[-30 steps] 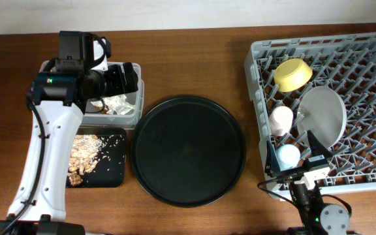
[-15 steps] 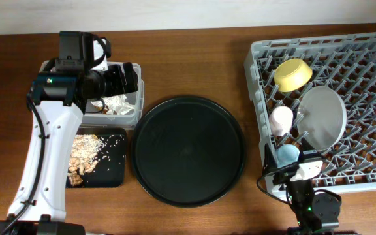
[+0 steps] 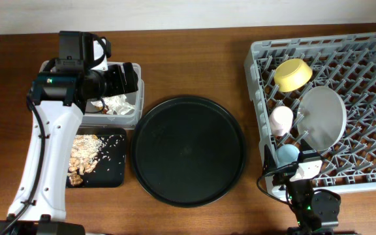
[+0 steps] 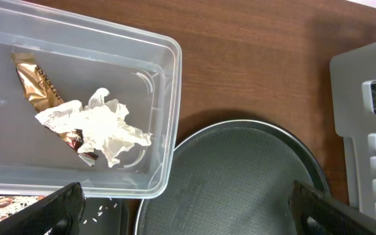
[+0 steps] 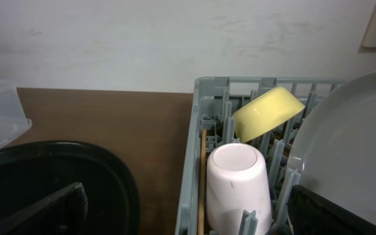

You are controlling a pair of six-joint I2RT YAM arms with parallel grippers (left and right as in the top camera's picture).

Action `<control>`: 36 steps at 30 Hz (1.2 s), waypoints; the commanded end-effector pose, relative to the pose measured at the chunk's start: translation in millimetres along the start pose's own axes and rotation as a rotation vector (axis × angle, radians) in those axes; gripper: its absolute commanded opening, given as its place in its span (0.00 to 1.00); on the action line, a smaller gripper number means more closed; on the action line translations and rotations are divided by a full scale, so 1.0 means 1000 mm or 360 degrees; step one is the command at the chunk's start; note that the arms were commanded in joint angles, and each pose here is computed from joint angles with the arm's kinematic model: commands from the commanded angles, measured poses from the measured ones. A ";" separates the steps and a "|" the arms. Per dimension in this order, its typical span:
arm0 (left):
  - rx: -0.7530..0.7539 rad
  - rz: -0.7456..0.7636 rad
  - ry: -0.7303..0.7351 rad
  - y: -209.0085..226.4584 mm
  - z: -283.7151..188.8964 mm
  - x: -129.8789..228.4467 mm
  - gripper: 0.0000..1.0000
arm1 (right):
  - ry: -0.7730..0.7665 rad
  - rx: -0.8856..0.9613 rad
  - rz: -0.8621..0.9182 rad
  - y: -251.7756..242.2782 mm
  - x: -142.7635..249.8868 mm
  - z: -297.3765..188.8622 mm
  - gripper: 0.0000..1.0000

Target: Sort waste into correct bins and load items into the dishwasher rack

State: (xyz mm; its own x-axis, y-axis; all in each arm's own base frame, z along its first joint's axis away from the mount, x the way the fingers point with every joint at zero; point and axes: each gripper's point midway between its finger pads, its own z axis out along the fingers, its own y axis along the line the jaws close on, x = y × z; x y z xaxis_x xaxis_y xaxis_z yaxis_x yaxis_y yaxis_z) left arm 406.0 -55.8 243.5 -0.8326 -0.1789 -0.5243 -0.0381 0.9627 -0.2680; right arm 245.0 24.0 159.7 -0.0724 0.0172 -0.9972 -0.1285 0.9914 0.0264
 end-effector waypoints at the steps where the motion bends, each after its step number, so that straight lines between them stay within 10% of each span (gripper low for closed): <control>1: 0.0003 0.0011 -0.0058 -0.003 -0.011 -0.008 0.99 | -0.0004 0.0015 0.0008 -0.001 0.001 0.000 0.99; 18: 0.0007 0.0015 -0.0060 -0.004 -0.013 -0.006 0.99 | -0.0003 0.0015 0.0008 -0.001 0.001 0.000 0.99; 28: -0.0026 0.0083 -0.0823 -0.012 -0.203 -0.003 0.99 | -0.0004 0.0015 0.0008 -0.001 0.001 0.000 0.99; 36: -0.0035 0.0099 -0.1240 0.012 -0.280 0.094 0.99 | -0.0003 0.0015 0.0008 -0.001 0.001 0.000 0.99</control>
State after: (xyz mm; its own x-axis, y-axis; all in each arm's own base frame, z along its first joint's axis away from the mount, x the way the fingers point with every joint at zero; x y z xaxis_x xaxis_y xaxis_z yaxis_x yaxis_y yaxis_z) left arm 194.3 -16.5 448.0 -0.2199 -0.2111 -0.9524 0.0285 0.9745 -0.2226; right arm 245.0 23.3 160.0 -0.0712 0.0172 -0.9973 -0.1247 0.9918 0.0260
